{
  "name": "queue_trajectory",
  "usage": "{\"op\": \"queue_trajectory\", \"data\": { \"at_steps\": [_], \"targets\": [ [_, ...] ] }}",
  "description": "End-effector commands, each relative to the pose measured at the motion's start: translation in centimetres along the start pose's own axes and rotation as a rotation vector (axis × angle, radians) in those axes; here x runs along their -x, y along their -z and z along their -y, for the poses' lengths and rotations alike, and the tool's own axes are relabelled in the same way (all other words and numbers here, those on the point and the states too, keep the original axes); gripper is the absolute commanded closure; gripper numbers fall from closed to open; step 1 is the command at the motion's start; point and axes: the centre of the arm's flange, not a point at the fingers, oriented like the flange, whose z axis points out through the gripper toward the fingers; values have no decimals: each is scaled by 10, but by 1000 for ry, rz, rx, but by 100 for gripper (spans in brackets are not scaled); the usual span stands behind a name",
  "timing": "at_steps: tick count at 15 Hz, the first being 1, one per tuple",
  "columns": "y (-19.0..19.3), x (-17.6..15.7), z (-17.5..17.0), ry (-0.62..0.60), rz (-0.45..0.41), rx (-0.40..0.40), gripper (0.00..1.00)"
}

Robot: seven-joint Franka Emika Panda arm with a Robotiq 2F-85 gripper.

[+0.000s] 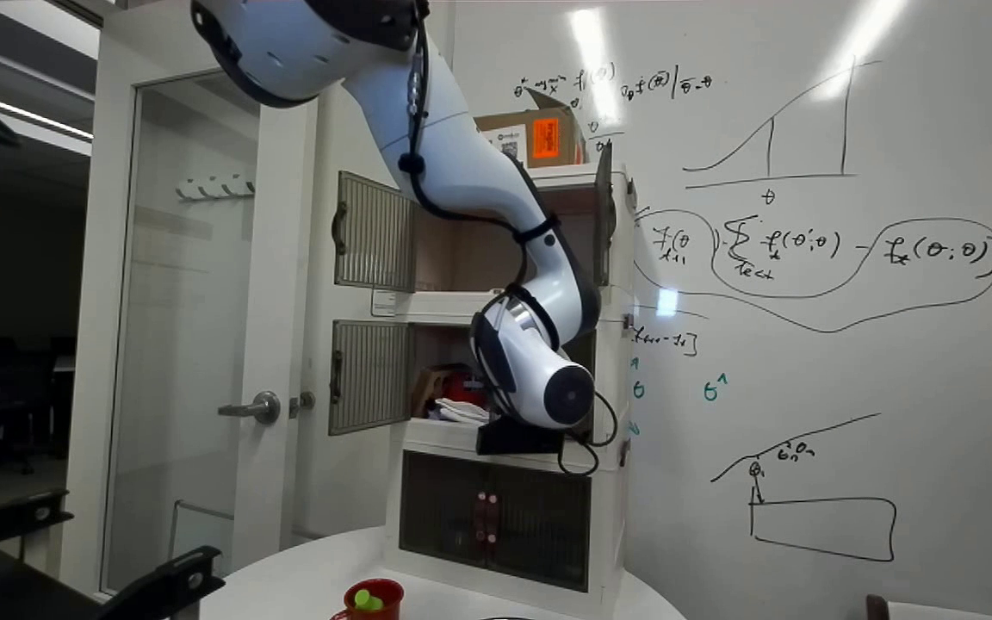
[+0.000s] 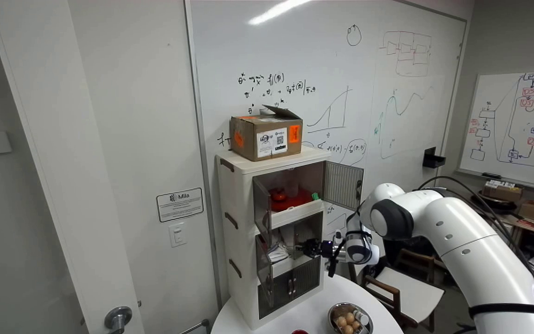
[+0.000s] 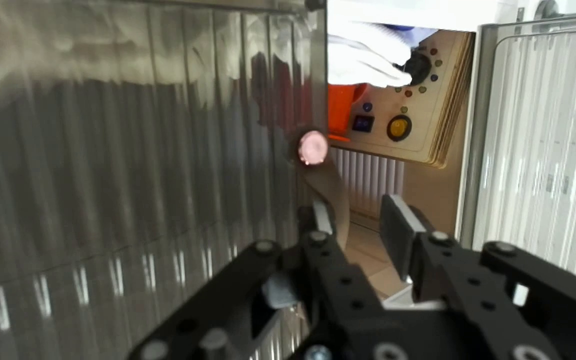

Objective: Open the right cabinet door of the middle compartment

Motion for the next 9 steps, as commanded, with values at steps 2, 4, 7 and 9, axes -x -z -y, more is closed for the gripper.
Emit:
{"op": "queue_trajectory", "data": {
  "at_steps": [2,4,7,9],
  "targets": [
    [28,0,11,-4,-22,4,100],
    [36,0,12,-12,-34,4,100],
    [49,-1,15,-21,-47,14,99],
    [57,-3,16,-30,-46,21,72]
  ]
}}
